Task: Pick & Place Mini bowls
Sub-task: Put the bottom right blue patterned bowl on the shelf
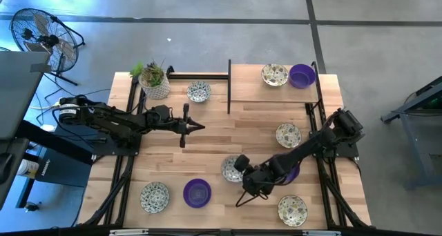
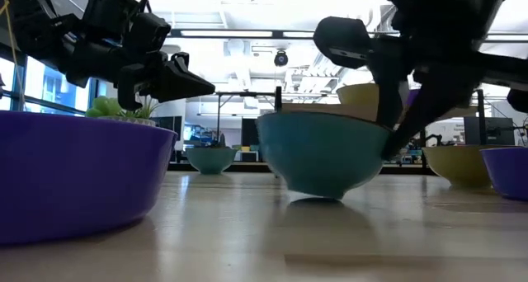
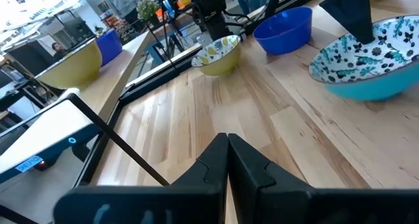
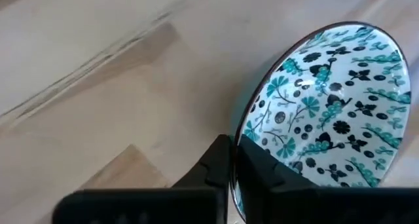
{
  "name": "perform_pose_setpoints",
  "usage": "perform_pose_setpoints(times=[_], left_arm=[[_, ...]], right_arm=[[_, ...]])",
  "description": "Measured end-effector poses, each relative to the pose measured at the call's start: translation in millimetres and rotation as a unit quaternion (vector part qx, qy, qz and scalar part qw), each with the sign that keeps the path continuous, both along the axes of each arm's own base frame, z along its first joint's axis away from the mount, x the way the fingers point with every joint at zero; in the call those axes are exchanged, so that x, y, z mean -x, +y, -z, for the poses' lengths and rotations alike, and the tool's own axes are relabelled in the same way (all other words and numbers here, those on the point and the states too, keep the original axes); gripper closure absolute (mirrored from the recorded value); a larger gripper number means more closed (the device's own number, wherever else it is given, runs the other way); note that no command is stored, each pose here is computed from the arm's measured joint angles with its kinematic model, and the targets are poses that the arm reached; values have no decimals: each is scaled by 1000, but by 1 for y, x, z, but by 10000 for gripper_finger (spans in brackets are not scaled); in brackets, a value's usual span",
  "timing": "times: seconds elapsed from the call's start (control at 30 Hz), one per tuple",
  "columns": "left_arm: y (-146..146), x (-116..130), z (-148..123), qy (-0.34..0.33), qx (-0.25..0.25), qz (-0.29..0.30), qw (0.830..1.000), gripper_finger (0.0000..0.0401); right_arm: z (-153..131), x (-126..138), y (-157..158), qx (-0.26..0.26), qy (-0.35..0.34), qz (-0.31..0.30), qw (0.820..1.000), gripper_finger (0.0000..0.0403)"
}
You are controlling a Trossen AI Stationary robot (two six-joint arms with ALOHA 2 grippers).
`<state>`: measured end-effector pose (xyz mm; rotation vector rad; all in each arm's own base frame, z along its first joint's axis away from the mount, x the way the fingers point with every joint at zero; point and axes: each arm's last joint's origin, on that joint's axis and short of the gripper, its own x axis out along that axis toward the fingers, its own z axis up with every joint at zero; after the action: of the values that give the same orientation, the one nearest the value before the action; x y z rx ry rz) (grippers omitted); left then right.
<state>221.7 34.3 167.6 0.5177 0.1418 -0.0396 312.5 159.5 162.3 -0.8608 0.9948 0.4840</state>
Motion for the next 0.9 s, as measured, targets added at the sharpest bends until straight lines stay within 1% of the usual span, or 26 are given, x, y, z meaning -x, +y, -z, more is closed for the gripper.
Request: perform_pose_setpoints(times=[0.13, 0.23, 0.3, 0.4, 0.5, 0.67, 0.77, 0.83, 0.9], left_arm=[[0, 0, 0, 0, 0, 0, 1000, 398], [0, 0, 0, 0, 0, 0, 1000, 398], [0, 0, 0, 1, 0, 0, 1000, 398], [0, 0, 0, 1, 0, 0, 1000, 398], [0, 0, 0, 1, 0, 0, 1000, 398], [0, 0, 0, 2, 1, 2, 1000, 398], [0, 0, 1, 3, 1, 2, 1000, 398], [0, 0, 0, 3, 1, 3, 1000, 398], [0, 0, 0, 2, 1, 3, 1000, 398]], right_arm=[[0, -1, -3, 27, -14, 17, 999, 395], [-4, -1, -4, 37, -28, 27, 999, 393], [-10, 1, -5, 44, -38, 35, 998, 394], [-28, 4, -9, 40, -64, 45, 996, 398], [-57, 7, -19, 27, -90, 71, 993, 396], [-126, 8, -48, 7, -124, 137, 983, 396], [-166, 5, -77, -5, -114, 201, 973, 397], [-188, 2, -103, -23, -100, 243, 965, 396], [-203, -1, -129, -45, -85, 277, 956, 395]])
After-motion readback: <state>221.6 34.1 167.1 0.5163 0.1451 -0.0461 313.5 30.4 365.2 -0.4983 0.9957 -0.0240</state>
